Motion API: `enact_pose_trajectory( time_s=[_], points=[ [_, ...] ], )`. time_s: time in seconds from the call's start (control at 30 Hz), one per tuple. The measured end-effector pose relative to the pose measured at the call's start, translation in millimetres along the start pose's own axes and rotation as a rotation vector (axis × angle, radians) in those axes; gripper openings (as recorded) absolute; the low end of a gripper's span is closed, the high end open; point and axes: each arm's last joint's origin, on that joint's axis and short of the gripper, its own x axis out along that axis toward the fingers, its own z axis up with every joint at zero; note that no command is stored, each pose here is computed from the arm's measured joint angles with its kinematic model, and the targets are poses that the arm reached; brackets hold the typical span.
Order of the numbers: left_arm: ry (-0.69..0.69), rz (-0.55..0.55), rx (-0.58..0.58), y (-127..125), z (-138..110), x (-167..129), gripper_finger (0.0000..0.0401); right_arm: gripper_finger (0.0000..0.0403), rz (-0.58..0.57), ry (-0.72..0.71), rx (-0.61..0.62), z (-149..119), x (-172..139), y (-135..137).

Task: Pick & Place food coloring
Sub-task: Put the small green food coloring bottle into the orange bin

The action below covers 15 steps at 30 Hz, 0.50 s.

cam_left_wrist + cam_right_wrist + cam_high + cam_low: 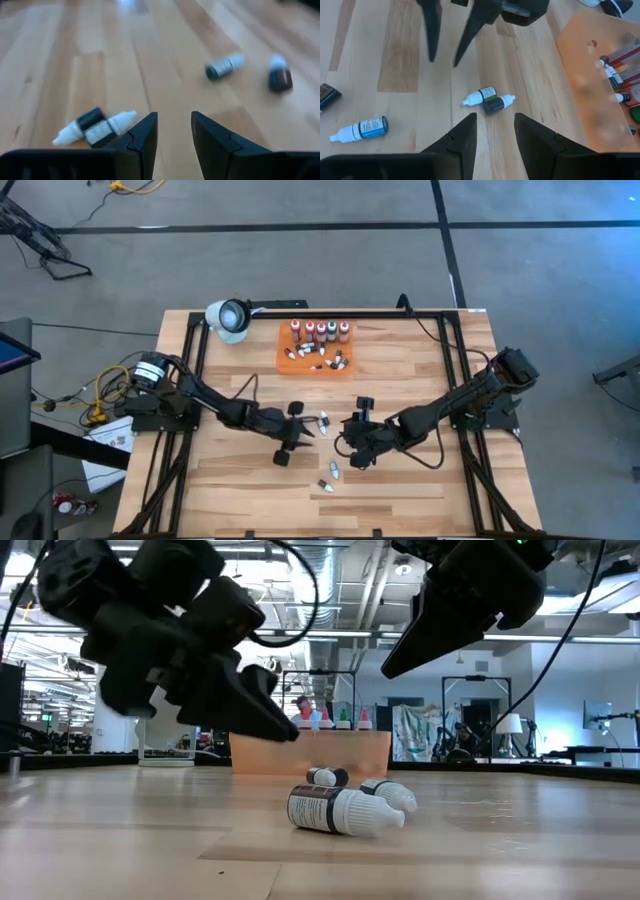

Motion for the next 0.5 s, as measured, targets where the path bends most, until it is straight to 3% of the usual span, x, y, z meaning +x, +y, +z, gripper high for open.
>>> enact_pose_trajectory(
  time_s=[0.3, 0.5],
  points=[
    [0.159, 0.017, 0.228, 4.3, 31.0, 16.2, 0.0113, 0.0123, 0.001, -0.001, 0.001, 0.1, 0.0, 0.0],
    [0.235, 0.048, 0.297, 15.3, 45.2, 19.8, 0.0113, 0.0123, 0.001, -0.001, 0.007, 0.1, 0.0, 0.0]
  ],
)
